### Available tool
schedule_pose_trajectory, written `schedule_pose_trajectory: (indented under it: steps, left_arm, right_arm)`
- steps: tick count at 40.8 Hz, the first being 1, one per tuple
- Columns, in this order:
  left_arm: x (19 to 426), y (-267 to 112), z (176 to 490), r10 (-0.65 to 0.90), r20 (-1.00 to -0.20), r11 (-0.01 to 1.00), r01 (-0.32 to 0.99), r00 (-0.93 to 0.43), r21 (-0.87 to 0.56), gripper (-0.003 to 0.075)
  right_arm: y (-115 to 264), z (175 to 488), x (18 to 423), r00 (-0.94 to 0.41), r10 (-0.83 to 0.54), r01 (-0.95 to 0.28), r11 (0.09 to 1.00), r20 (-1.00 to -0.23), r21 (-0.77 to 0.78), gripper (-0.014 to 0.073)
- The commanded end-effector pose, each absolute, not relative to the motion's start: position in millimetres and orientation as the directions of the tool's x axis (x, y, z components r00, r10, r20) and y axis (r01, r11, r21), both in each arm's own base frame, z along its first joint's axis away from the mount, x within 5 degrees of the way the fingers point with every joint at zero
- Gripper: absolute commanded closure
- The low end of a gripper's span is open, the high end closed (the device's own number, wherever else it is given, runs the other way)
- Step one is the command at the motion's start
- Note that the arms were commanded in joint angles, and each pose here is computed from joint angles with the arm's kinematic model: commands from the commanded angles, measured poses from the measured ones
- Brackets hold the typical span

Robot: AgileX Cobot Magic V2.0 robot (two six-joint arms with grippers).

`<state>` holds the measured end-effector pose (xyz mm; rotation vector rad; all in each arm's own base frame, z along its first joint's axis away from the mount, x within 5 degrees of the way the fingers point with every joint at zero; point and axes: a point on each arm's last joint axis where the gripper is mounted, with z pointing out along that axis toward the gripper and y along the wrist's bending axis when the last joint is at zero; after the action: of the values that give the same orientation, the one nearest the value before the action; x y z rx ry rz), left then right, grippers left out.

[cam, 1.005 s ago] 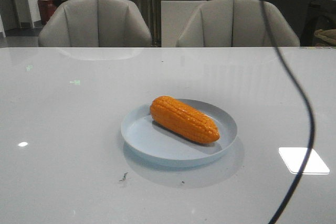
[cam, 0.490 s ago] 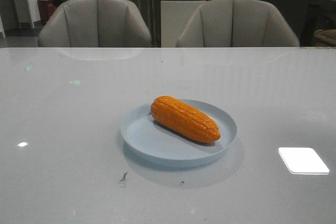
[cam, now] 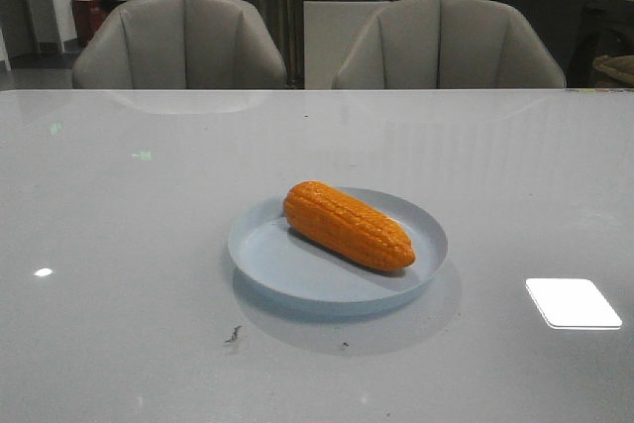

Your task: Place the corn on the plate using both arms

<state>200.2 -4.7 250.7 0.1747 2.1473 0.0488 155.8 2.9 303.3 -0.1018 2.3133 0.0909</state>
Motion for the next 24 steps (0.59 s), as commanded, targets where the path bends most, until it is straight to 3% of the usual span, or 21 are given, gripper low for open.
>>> schedule_pose_trajectory:
  steps: [1,8,24]
  left_arm:
    - [204.8,-3.9,269.1,0.129,-0.888,0.991,0.079,-0.442,0.105,0.0428]
    - [205.0,-3.8,269.4,0.129,-0.889,0.991,0.079,-0.439,0.105,0.0623]
    - [205.2,-3.8,269.1,0.129,-0.889,0.991,0.079,-0.44,0.105,0.0627]
  right_arm:
    - [2.8,317.8,159.7,-0.594,-0.04,-0.099,0.995,-0.803,0.023,-0.0027]
    - [2.8,317.8,159.7,-0.594,-0.04,-0.099,0.995,-0.803,0.023,-0.0027]
    - [2.8,317.8,159.7,-0.594,-0.04,-0.099,0.995,-0.803,0.023,-0.0027]
